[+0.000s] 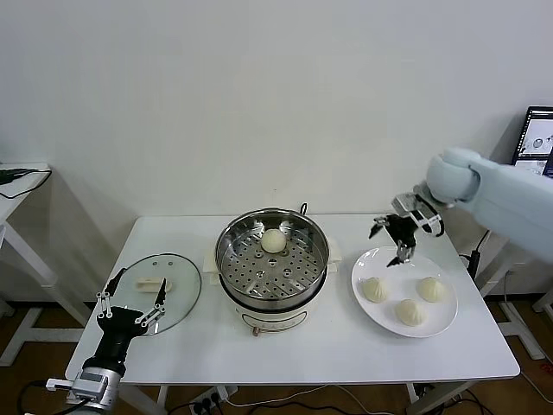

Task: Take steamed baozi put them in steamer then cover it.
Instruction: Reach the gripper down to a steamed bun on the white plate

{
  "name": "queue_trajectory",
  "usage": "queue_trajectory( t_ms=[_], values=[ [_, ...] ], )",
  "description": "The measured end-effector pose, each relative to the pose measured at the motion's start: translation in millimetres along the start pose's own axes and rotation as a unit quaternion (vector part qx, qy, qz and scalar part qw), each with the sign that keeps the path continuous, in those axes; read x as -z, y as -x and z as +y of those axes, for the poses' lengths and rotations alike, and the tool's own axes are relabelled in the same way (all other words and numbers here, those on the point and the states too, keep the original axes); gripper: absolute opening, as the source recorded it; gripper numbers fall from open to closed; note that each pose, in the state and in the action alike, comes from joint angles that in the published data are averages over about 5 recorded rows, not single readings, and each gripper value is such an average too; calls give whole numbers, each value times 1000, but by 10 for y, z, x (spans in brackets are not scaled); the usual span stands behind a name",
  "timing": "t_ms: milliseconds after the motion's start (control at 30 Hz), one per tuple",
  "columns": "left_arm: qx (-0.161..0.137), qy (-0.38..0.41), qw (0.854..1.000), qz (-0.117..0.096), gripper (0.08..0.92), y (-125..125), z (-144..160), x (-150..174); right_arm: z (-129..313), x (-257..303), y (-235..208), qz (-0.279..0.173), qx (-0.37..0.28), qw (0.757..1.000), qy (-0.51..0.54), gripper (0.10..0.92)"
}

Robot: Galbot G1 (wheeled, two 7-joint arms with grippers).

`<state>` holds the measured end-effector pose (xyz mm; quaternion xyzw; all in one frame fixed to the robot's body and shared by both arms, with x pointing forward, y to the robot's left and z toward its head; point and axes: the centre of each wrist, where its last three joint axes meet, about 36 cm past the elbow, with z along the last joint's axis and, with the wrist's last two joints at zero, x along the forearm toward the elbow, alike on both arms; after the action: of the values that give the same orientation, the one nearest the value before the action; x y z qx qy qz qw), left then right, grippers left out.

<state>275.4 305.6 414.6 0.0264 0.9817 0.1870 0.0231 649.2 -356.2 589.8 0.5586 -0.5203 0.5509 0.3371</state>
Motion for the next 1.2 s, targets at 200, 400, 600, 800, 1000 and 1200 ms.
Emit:
queue_trajectory(
  t_ms=[200,400,600,800,1000,1200],
  values=[
    [0,0,1000,2,823,18,8,-31,97,-168,342,4,4,999,39,823],
    [0,-3,1000,5,823,36,-9,-67,169,-246,663,6,12,998,63,823],
    [1,-3,1000,10,823,39,-7,-107,212,-284,887,7,15,997,77,823],
    [1,-4,1000,11,823,46,-11,-125,233,-289,1050,10,13,996,84,823],
    [0,-4,1000,15,823,40,-12,-162,253,-260,1193,10,13,996,85,823],
    [0,-2,1000,16,823,35,-7,-182,243,-236,1264,10,9,996,86,823]
  ],
)
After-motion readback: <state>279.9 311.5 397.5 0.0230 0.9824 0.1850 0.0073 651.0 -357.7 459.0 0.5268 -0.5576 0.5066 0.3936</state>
